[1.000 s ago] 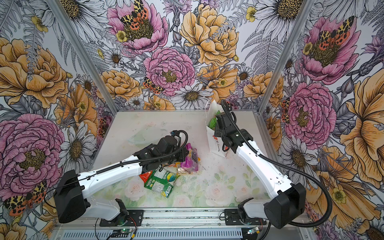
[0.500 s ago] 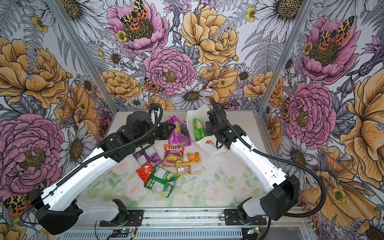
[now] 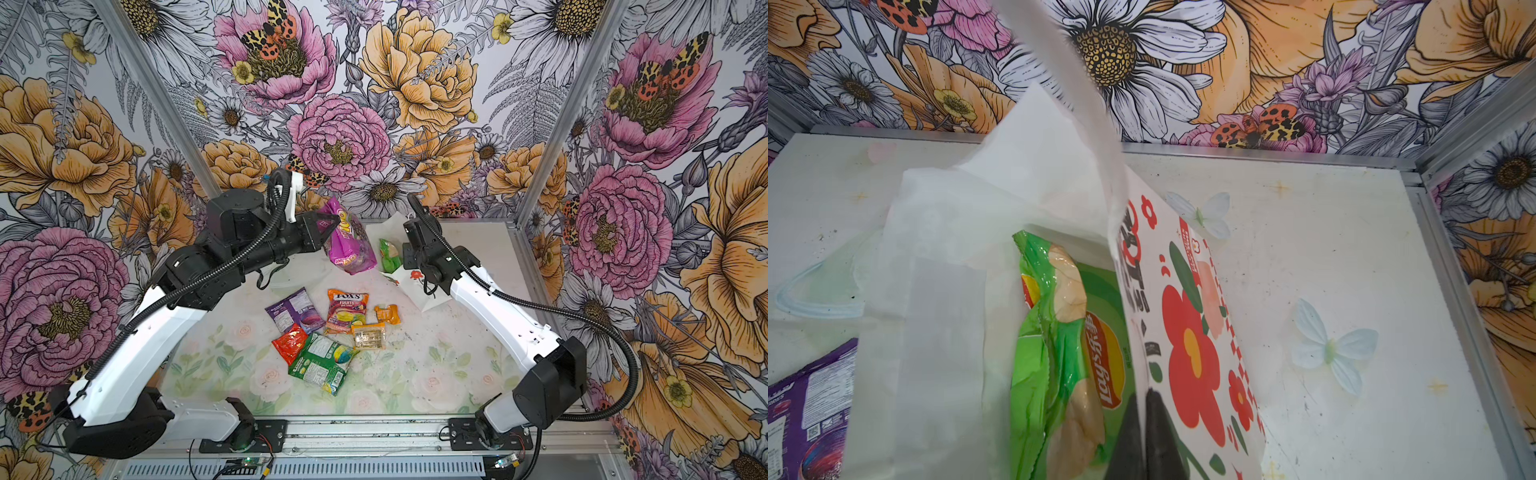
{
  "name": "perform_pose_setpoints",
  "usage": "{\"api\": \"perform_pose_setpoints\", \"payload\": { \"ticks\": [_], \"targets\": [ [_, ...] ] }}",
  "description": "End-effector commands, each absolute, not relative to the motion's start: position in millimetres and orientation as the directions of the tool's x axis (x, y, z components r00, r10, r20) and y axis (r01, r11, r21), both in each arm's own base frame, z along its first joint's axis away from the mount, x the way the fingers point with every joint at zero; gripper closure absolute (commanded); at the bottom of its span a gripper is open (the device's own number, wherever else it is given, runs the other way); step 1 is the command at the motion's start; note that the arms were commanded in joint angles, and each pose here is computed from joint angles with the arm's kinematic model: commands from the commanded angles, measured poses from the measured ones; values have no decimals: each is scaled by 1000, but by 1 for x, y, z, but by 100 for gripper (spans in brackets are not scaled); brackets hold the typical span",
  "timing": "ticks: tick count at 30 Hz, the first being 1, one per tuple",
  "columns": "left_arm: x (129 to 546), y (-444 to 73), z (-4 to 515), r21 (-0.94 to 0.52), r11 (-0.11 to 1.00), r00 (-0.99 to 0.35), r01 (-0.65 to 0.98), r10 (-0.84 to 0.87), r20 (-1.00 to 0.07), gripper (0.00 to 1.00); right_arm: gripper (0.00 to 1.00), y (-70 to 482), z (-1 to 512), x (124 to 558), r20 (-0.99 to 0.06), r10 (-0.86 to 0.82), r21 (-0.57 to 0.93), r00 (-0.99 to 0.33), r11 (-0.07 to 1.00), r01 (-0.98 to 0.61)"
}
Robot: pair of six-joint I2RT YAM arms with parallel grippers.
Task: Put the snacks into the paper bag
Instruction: 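Lift the purple candy bag with the left gripper toward the paper bag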
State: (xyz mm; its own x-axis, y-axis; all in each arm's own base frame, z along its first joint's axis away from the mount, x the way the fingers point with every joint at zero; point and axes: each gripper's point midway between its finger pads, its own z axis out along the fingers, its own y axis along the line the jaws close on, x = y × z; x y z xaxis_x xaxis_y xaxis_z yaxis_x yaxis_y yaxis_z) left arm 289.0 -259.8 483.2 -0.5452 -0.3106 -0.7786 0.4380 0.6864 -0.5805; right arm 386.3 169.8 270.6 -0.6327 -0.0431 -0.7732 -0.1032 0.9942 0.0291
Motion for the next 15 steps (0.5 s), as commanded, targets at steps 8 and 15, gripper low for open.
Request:
{"api": "perform_pose_setpoints", "payload": {
  "ticks": [8, 15],
  "targets": [
    [320, -295, 523, -614, 599, -500, 514, -373, -782, 100, 100, 189, 298, 389, -796, 45, 151, -604, 980, -126],
    [336, -309, 492, -620, 623, -541, 478, -348, -766, 100, 100, 193, 298, 390, -781, 85, 207, -619, 970, -127]
  ]
}}
